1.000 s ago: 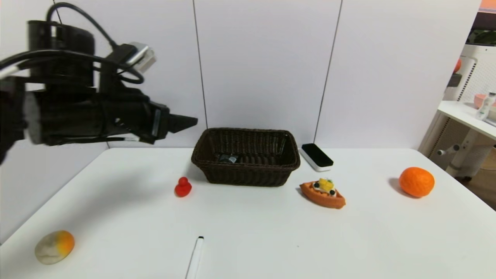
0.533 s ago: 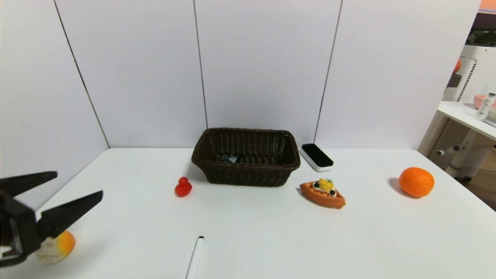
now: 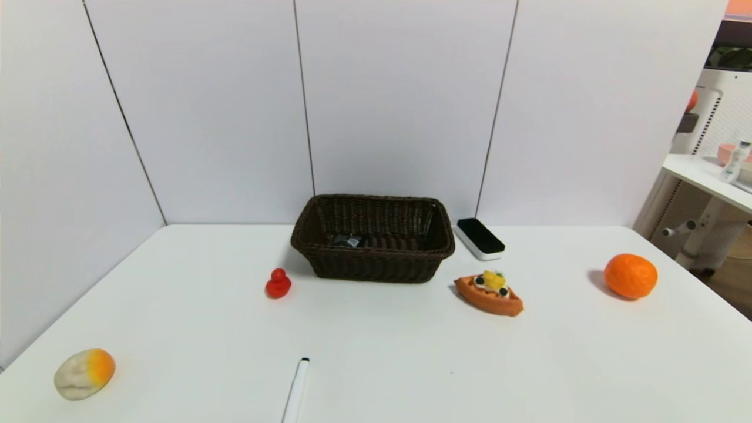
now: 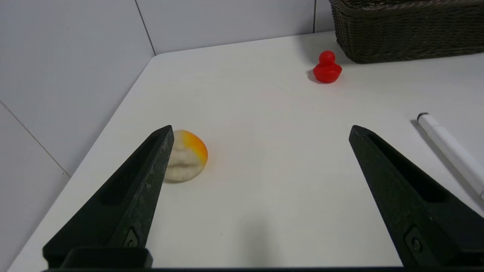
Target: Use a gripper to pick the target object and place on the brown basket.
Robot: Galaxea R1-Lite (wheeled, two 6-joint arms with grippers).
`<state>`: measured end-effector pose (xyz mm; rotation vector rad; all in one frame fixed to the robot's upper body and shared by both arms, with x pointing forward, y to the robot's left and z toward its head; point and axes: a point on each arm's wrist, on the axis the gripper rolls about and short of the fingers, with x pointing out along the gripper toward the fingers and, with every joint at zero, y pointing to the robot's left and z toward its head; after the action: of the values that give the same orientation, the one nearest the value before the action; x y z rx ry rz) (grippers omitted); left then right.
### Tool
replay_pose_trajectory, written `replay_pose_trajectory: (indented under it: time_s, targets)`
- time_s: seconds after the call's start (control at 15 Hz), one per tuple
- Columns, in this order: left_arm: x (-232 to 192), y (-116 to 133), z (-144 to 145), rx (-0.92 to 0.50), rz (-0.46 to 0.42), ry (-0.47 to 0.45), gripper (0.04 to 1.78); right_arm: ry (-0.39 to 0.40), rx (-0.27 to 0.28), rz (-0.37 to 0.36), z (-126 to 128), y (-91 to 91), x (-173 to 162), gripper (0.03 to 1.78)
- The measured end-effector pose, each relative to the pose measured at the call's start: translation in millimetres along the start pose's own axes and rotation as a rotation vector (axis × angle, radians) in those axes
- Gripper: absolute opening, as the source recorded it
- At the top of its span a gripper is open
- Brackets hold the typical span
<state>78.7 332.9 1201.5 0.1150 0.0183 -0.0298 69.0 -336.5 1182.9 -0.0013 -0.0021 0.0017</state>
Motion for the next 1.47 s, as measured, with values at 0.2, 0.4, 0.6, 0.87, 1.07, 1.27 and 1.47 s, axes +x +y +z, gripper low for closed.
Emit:
replay_pose_trajectory:
  time_s: [0.2, 0.4, 0.6, 0.87, 1.07, 1.27, 1.47]
  targets:
    - [-7, -3, -17, 0.039, -0.026, 0.012, 1.69, 0.000, 0.000, 0.000, 0, 0.0, 0, 1.70]
    - [-9, -3, -19, 0.017, -0.020, -0.010, 1.69, 0.000, 0.000, 0.000, 0, 0.0, 0, 1.70]
    - [-9, -2, -20, -0.096, 0.023, -0.015, 1.69, 0.000, 0.000, 0.000, 0, 0.0, 0, 1.70]
    - [-9, -2, -20, -0.116, 0.038, -0.016, 1.69, 0.000, 0.000, 0.000, 0, 0.0, 0, 1.70]
    - [-9, -2, -19, -0.116, 0.037, -0.017, 1.69, 0.000, 0.000, 0.000, 0, 0.0, 0, 1.70]
    - [-9, -2, -19, -0.116, 0.037, -0.017, 1.69, 0.002, -0.001, 0.001, 0, 0.0, 0, 1.70]
    - [-9, -2, -19, -0.117, 0.037, -0.017, 1.69, -0.001, -0.014, 0.003, 0, 0.1, 0, 1.70]
